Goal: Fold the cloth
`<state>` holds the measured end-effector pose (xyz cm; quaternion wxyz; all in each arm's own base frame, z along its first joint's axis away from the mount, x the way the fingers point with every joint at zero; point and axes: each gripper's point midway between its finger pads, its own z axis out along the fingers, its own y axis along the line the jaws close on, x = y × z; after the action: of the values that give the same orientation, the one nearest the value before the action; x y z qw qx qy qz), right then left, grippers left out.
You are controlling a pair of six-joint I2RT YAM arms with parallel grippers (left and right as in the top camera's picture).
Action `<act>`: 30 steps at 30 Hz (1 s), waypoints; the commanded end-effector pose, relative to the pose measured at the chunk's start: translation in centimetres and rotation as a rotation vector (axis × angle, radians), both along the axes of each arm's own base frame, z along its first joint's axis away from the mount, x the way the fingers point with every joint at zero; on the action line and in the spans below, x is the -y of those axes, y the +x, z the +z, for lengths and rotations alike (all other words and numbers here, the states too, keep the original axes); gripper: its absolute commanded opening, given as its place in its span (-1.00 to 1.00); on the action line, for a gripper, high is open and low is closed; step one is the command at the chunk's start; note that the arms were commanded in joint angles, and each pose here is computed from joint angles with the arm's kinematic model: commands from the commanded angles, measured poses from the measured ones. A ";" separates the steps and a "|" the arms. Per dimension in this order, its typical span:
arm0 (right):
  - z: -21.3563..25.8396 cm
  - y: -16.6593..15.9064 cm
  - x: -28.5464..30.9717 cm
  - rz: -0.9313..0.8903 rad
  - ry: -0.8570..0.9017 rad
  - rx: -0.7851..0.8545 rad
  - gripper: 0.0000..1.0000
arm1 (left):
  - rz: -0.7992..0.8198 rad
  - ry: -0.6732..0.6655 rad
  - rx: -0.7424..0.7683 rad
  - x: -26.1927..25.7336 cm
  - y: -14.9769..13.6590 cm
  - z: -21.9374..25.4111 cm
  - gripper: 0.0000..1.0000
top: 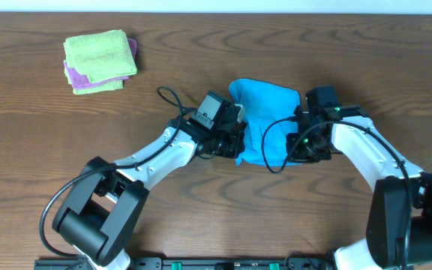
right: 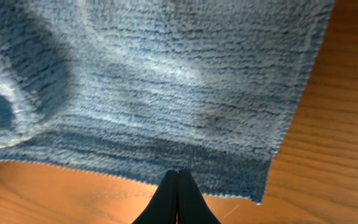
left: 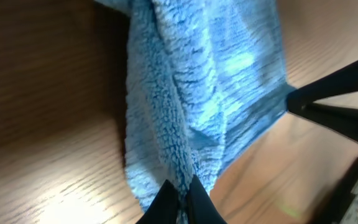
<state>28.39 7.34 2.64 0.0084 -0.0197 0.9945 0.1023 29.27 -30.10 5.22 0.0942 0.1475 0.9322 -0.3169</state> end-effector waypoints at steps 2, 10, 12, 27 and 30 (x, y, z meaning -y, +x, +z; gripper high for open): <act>0.7 0.8 0.2 0.023 -0.026 0.041 -0.96 | -0.034 0.060 0.092 -0.5 1.3 1.2 -0.89; -0.1 -0.3 0.3 0.024 -0.029 0.009 -0.97 | -0.044 0.082 0.116 -0.5 1.6 1.4 -0.88; -0.2 -0.5 0.4 0.024 -0.029 0.005 -0.97 | -0.052 0.102 0.133 -0.4 1.5 1.2 -0.88; -0.3 -0.5 0.5 0.036 -0.041 0.008 -0.97 | -0.126 0.360 0.230 -2.6 0.6 -0.5 -0.88; -0.3 -0.6 0.5 0.035 -0.041 0.004 -0.97 | -0.128 0.388 0.242 -3.1 0.8 -0.5 -0.88</act>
<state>28.10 6.78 2.23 0.0064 -0.0232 0.9961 0.0852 28.64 -27.24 3.46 0.1239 0.2451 0.9511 -0.1414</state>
